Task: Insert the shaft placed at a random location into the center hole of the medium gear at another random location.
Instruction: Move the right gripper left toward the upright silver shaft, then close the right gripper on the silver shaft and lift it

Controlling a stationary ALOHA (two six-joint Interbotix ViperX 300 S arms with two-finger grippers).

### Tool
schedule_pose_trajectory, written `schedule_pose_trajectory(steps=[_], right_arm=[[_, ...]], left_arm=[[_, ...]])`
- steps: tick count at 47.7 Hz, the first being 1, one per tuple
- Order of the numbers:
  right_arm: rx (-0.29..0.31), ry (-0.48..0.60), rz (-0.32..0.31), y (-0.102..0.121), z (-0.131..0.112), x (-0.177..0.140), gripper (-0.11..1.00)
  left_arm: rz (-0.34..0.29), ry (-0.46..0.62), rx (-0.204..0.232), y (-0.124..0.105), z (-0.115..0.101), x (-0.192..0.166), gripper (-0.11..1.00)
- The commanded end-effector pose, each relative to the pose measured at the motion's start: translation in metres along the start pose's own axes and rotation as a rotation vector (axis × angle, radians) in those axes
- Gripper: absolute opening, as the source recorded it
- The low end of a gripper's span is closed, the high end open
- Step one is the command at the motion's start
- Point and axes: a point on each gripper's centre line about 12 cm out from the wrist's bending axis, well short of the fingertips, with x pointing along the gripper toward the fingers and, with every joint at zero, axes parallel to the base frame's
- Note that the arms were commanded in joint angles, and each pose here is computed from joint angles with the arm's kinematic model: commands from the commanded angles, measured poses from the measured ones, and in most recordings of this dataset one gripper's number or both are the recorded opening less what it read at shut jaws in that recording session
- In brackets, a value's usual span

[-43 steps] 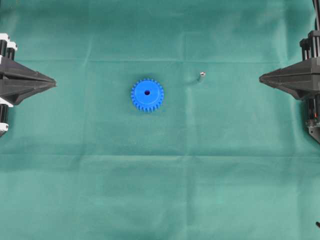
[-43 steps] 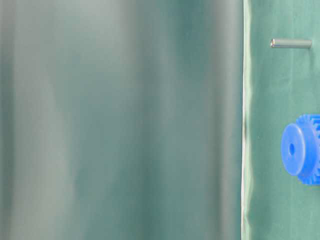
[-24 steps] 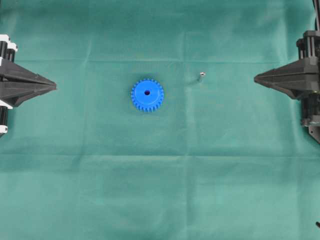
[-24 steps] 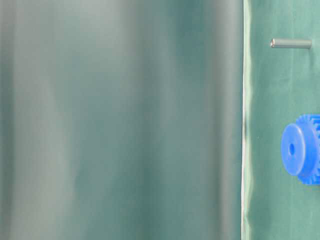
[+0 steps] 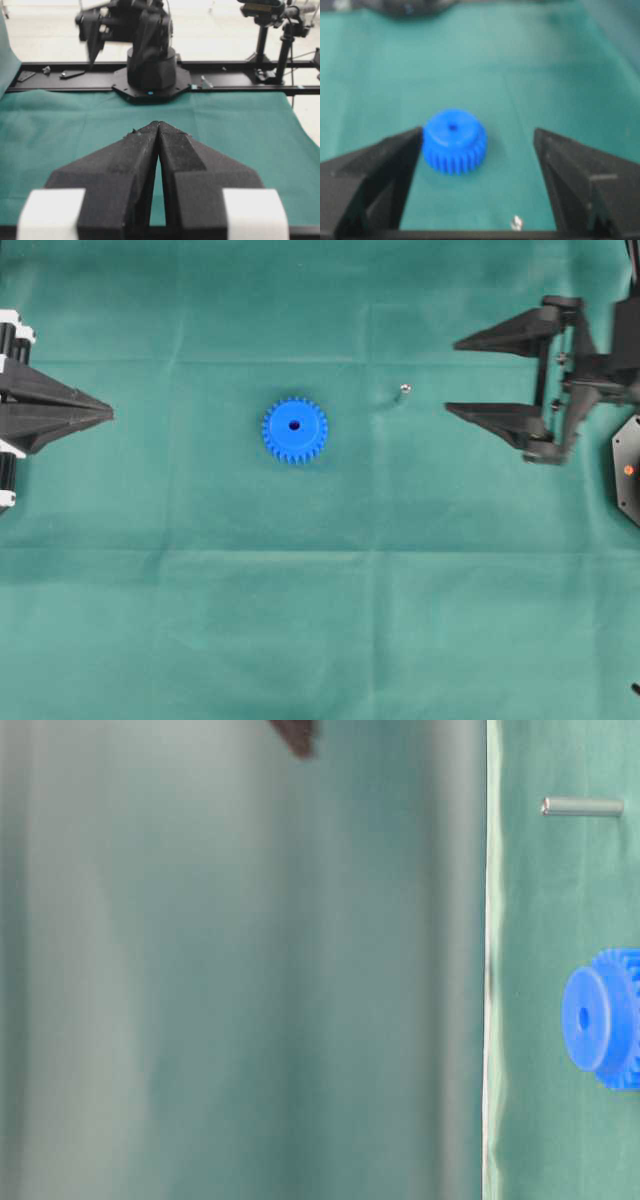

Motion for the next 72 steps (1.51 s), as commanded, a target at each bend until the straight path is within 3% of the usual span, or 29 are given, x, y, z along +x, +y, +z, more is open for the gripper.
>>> schedule_pose_trajectory(steps=[1, 7, 37, 56, 66, 72], right_arm=[[-0.002, -0.004, -0.019, -0.005, -0.003, 0.012, 0.87], [0.016, 0.047, -0.06, -0.016, -0.024, 0.026, 0.85], [0.083, 0.181, -0.139, -0.03, -0.094, 0.063, 0.84], [0.096, 0.197, -0.163, -0.033, -0.11, 0.074, 0.82], [0.094, 0.201, -0.157, -0.032, -0.111, 0.074, 0.67], [0.08, 0.203, -0.139, -0.029, -0.111, 0.075, 0.39]], left_arm=[[-0.002, -0.02, 0.003, 0.0, 0.009, 0.003, 0.0], [-0.002, -0.02, 0.003, 0.0, 0.009, 0.002, 0.0], [-0.002, -0.003, 0.0, 0.0, 0.007, 0.002, 0.0], [-0.002, -0.003, -0.002, 0.0, 0.007, 0.002, 0.0], [-0.002, -0.002, -0.002, 0.0, 0.007, 0.002, 0.0], [-0.002, 0.002, -0.002, 0.0, 0.006, 0.002, 0.0]])
